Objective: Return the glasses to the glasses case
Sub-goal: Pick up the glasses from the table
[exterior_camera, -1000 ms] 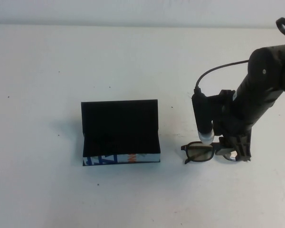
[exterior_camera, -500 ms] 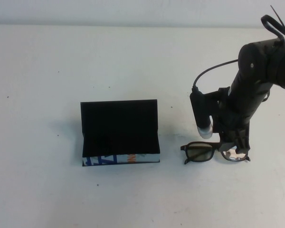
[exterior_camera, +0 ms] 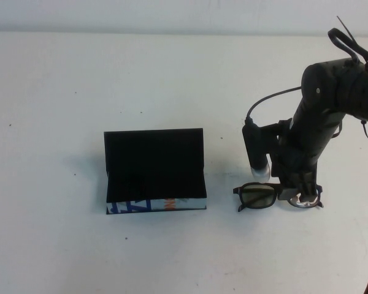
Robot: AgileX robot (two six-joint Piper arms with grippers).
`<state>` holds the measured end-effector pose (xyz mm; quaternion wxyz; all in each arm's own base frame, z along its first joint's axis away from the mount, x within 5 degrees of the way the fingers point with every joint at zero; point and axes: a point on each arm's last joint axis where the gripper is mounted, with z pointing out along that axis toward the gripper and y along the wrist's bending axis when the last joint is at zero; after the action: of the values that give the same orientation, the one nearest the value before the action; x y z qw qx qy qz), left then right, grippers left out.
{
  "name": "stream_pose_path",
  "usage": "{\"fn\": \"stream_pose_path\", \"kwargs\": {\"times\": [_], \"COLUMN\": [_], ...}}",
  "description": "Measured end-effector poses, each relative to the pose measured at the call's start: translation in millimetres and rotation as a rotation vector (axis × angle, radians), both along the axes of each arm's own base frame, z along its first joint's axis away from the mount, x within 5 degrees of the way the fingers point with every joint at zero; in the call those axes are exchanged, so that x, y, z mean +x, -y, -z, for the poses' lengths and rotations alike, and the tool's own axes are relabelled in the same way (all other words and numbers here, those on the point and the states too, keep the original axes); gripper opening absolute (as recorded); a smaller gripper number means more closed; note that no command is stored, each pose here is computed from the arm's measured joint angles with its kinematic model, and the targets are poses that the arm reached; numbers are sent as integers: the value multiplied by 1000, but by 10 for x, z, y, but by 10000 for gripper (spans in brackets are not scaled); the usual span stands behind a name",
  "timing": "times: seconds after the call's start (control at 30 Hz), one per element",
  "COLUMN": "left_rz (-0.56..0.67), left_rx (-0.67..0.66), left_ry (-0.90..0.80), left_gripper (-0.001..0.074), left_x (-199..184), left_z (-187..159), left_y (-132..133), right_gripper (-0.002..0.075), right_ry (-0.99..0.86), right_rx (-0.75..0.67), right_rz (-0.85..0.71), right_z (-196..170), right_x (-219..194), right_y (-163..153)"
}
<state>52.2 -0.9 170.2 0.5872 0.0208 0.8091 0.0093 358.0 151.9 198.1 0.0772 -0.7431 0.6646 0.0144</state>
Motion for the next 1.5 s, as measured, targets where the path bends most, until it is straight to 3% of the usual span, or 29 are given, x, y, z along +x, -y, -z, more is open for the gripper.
{"fn": "stream_pose_path", "kwargs": {"times": [0.87,1.0,1.3,1.5], "left_rz": [0,0,0,0], "left_rx": [0,0,0,0], "left_ry": [0,0,0,0], "left_gripper": [-4,-4,-4,-4], "left_x": [0,0,0,0], "left_z": [0,0,0,0], "left_y": [0,0,0,0], "right_gripper": [357,305,66,58], "right_ry": [-22,-33,-40,-57], "right_rx": [9,5,0,-9], "right_rz": [10,12,10,7], "right_z": [137,138,92,35], "right_x": [37,27,3,-35], "right_y": [-29,-26,-14,2]}}
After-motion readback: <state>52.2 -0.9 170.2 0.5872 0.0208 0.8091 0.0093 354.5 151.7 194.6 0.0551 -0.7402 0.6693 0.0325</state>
